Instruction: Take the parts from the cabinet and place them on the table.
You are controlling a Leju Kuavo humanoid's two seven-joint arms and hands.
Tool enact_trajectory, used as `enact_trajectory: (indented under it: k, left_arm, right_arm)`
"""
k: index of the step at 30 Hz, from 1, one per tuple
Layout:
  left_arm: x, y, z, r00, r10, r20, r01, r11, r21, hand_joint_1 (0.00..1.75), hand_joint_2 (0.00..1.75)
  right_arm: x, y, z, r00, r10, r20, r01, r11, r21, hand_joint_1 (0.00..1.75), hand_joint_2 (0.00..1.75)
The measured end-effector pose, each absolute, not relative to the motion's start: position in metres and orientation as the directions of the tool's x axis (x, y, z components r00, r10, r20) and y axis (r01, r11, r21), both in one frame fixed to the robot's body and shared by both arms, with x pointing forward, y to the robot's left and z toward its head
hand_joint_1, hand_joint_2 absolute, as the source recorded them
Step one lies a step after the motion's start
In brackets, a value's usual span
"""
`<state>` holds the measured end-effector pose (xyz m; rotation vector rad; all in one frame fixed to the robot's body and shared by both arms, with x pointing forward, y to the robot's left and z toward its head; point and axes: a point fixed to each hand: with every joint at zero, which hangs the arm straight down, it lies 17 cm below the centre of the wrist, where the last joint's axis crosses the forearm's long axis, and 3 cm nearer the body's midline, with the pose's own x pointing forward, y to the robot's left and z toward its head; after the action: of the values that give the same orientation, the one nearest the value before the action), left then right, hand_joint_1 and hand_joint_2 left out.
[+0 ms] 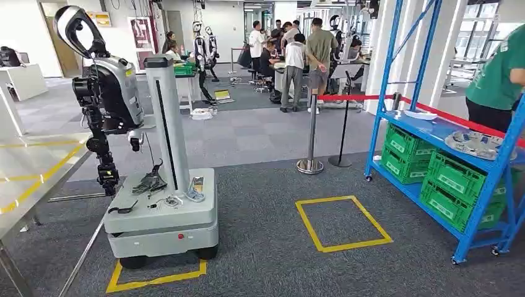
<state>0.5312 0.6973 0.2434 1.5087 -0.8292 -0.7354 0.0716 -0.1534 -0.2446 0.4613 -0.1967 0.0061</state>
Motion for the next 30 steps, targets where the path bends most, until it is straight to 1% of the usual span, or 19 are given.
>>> enact_trajectory:
  k: [9, 16, 23, 30]
  left_arm:
    - [0.534, 0.695, 0.244, 0.538, -0.842, 0.023, -0.089, -0.03, 0.996, 1.75, 1.75]
    - [0.534, 0.695, 0.246, 0.539, -0.842, 0.0, -0.086, -0.055, 0.995, 1.75, 1.75]
    - [0.53, 0.695, 0.233, 0.534, -0.845, -0.021, -0.047, -0.054, 0.997, 1.75, 1.75]
    - [0.516, 0.714, 0.231, 0.587, -0.807, -0.072, -0.006, -0.094, 0.996, 1.75, 1.75]
  right_arm:
    - [0.072, -0.156, -0.245, 0.981, -0.039, 0.191, -0.05, 0.898, 0.437, 0.0, 0.0]
    - [0.072, -0.154, -0.245, 0.981, -0.039, 0.191, -0.051, 0.896, 0.441, 0.0, 0.0]
    - [0.071, -0.154, -0.245, 0.98, -0.04, 0.197, -0.051, 0.896, 0.44, 0.0, 0.0]
    - [0.073, -0.153, -0.244, 0.979, -0.04, 0.202, -0.055, 0.895, 0.442, 0.0, 0.0]
